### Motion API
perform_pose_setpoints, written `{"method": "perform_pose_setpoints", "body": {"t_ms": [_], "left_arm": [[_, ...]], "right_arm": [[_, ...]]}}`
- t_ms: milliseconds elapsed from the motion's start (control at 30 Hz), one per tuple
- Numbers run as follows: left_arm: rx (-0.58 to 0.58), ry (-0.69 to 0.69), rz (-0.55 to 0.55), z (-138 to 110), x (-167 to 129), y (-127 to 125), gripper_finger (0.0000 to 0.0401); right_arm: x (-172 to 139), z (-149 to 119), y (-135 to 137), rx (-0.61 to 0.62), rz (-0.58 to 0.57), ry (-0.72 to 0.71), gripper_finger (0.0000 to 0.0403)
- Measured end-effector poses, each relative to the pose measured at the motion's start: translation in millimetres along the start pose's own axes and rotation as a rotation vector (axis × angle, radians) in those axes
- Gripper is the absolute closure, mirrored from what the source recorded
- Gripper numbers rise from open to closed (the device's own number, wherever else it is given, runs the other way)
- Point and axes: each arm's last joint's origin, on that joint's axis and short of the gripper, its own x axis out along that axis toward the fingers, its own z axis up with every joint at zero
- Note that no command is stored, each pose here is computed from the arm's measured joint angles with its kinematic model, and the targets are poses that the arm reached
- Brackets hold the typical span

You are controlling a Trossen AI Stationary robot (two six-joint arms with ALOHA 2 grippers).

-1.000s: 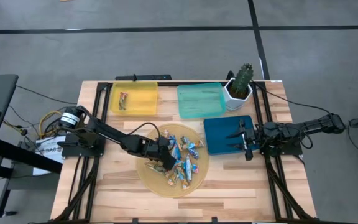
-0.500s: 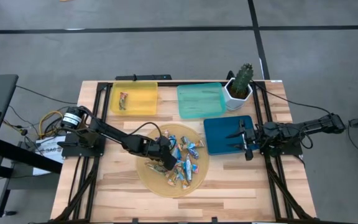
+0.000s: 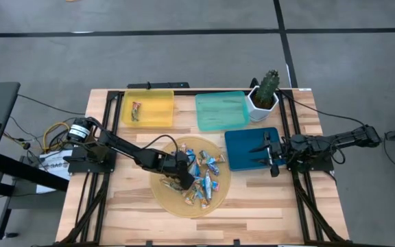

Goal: Pick and place Granola Bars by type
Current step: Put the red granola bar into the yellow bin

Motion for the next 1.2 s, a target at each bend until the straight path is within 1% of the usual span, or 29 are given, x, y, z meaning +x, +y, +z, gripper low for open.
{"method": "perform_pose_setpoints", "body": {"t_ms": [267,400,500,667,800,1067,1200], "left_arm": [[0.067,-0.051,-0.085,3,-1,-10,0.0391],[0.108,-0.085,-0.127,6,-7,-15,0.0393],[0.135,-0.109,-0.133,8,-13,-17,0.0396],[0.185,-0.205,-0.123,15,-28,-20,0.0395],[0.234,-0.31,-0.096,24,-43,-22,0.0395],[0.32,-0.558,0.046,43,-73,-20,0.0395],[0.356,-0.67,0.095,53,-91,-21,0.0395]], "right_arm": [[0,0,0,0.0,0.0,0.0,0.0249],[0,0,0,0.0,0.0,0.0,0.0249],[0,0,0,0.0,0.0,0.0,0.0249],[0,0,0,0.0,0.0,0.0,0.0249],[0,0,0,0.0,0.0,0.0,0.0249],[0,0,0,0.0,0.0,0.0,0.0249],[0,0,0,0.0,0.0,0.0,0.0249]]}}
